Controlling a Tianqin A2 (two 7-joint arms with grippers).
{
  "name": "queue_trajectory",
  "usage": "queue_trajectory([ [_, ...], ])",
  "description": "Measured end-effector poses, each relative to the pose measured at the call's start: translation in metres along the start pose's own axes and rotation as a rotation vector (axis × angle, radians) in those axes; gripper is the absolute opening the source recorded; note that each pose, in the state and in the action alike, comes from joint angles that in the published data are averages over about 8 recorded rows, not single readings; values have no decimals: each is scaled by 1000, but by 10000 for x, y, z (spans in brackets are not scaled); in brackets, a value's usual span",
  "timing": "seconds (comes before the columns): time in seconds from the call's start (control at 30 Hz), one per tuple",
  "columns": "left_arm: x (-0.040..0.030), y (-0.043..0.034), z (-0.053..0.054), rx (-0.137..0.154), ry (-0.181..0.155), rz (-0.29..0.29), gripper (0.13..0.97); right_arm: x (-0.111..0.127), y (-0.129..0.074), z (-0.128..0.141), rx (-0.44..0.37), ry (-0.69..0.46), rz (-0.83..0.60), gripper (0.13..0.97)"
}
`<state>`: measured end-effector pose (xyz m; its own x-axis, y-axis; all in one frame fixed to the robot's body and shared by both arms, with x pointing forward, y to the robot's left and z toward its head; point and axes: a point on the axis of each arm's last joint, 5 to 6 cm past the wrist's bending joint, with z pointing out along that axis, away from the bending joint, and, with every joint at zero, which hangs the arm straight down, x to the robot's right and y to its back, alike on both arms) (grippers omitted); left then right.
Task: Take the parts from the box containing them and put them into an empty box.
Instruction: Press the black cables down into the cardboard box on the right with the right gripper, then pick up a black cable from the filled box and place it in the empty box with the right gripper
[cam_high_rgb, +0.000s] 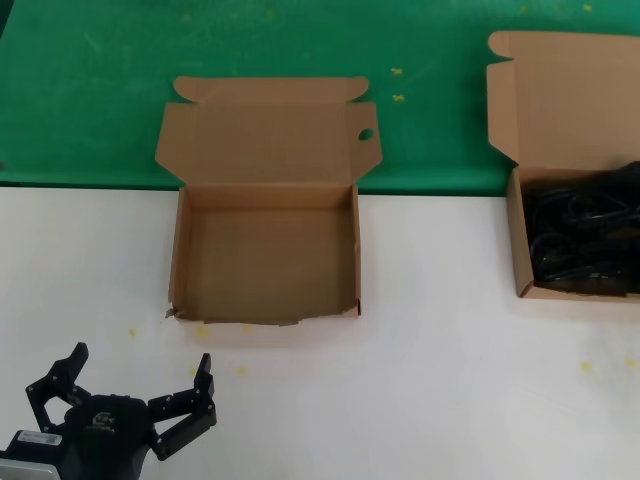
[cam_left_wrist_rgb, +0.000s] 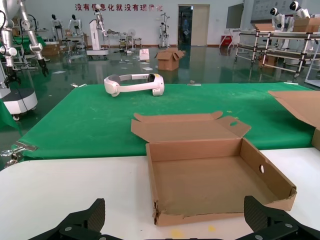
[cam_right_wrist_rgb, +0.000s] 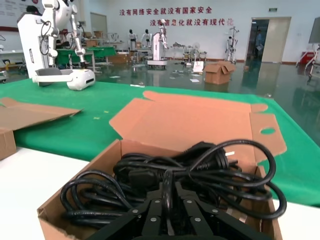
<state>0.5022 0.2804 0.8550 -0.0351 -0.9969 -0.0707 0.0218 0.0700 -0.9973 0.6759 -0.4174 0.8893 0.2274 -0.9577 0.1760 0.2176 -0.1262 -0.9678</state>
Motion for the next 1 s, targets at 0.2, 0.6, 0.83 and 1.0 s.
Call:
queue_trajectory([
  [0.2, 0, 0, 0, 0, 0, 0, 966, 32, -133, 6, 26, -2, -23, 186],
  [0.6, 0, 0, 0, 0, 0, 0, 966, -46, -750, 3, 115, 5, -107, 160],
  [0.83, 0, 0, 0, 0, 0, 0, 966, -232, -1114, -40, 165, 0, -161, 160],
  [1.0, 0, 0, 0, 0, 0, 0, 966, -358, -1281, -51, 190, -15, -183, 160],
])
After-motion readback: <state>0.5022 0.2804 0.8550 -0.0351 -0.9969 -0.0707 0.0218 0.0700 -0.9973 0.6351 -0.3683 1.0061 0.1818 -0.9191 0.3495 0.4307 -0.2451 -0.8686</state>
